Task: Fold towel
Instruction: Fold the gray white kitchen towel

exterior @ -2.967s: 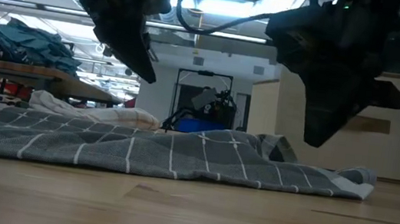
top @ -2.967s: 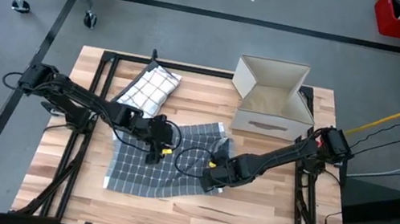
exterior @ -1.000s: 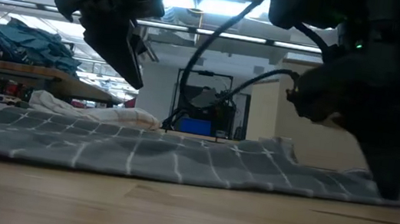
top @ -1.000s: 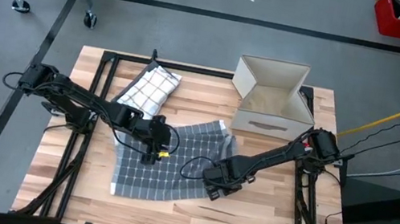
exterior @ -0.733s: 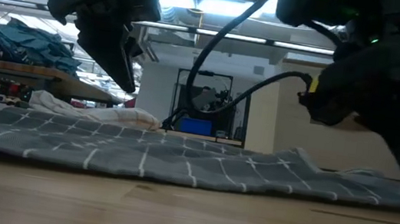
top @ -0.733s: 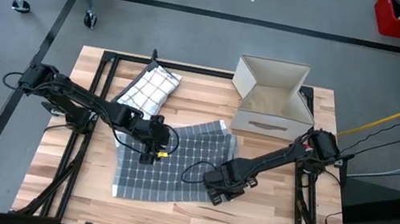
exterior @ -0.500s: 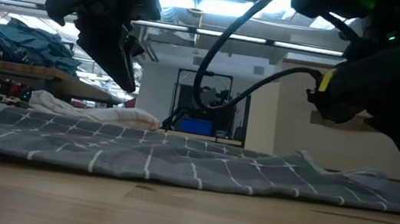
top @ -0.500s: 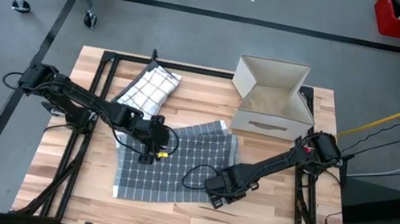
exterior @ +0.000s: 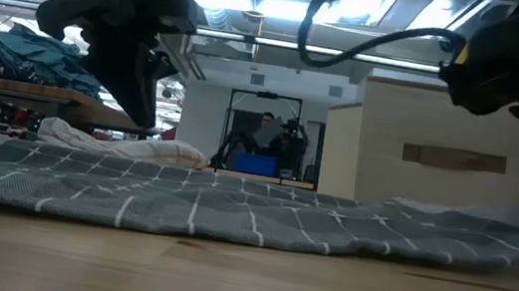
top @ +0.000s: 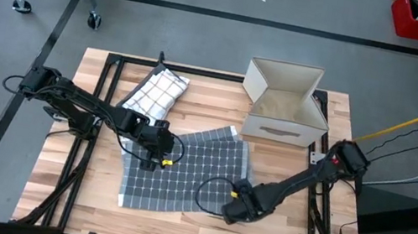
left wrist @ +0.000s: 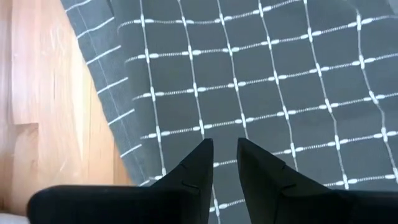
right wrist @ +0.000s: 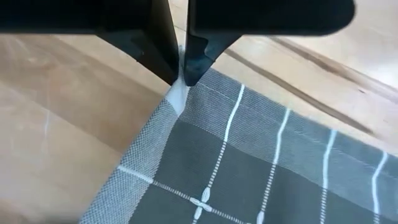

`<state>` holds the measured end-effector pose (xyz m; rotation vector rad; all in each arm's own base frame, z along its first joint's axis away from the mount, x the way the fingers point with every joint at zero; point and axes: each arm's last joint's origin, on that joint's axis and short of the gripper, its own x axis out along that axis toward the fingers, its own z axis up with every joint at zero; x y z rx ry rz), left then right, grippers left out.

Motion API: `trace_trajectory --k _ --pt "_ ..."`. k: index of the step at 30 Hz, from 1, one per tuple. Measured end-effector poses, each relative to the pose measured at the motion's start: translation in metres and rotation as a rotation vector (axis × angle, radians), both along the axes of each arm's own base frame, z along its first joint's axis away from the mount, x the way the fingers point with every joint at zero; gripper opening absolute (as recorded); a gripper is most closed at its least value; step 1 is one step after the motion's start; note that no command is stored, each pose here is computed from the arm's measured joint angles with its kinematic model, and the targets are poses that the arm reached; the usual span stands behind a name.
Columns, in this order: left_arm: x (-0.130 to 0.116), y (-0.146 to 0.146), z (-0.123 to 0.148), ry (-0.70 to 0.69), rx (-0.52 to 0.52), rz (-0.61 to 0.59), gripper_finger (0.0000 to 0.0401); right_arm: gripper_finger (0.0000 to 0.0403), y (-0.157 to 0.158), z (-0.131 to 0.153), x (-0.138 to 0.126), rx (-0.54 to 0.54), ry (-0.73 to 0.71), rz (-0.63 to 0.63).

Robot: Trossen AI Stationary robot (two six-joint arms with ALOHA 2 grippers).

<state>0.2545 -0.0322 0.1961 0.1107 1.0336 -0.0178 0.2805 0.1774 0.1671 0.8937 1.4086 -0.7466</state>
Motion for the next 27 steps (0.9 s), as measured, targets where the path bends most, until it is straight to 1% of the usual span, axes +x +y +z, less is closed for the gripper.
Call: trace_trajectory --k 4,8,13,17,19,24,27 --pt "0.001 0.0 0.0 -0.008 -0.005 0.007 0.0065 0.0031 0.01 0.0 -0.007 -0.005 -0.001 -0.01" --pt "0.001 0.0 0.001 -0.012 -0.005 0.006 0.0071 0.0039 0.023 0.0 -0.016 -0.006 0.002 -0.058" --pt "0.008 -0.001 0.005 -0.095 -0.017 0.006 0.0109 0.0046 0.037 0.0 -0.027 -0.01 0.002 -0.118" --pt "0.014 -0.002 0.01 -0.183 -0.029 0.007 0.0142 0.0047 0.046 0.0 -0.035 -0.051 -0.044 -0.178" --pt "0.016 -0.002 0.011 -0.201 -0.031 0.007 0.0152 0.0047 0.051 0.0 -0.038 -0.053 -0.068 -0.202" --pt "0.013 -0.002 0.009 -0.169 -0.027 0.006 0.0155 0.0047 0.071 0.001 -0.045 0.008 -0.148 -0.207" --pt "0.013 -0.002 0.009 -0.164 -0.031 0.003 0.0148 0.0046 0.078 0.002 -0.05 -0.013 -0.225 -0.254"
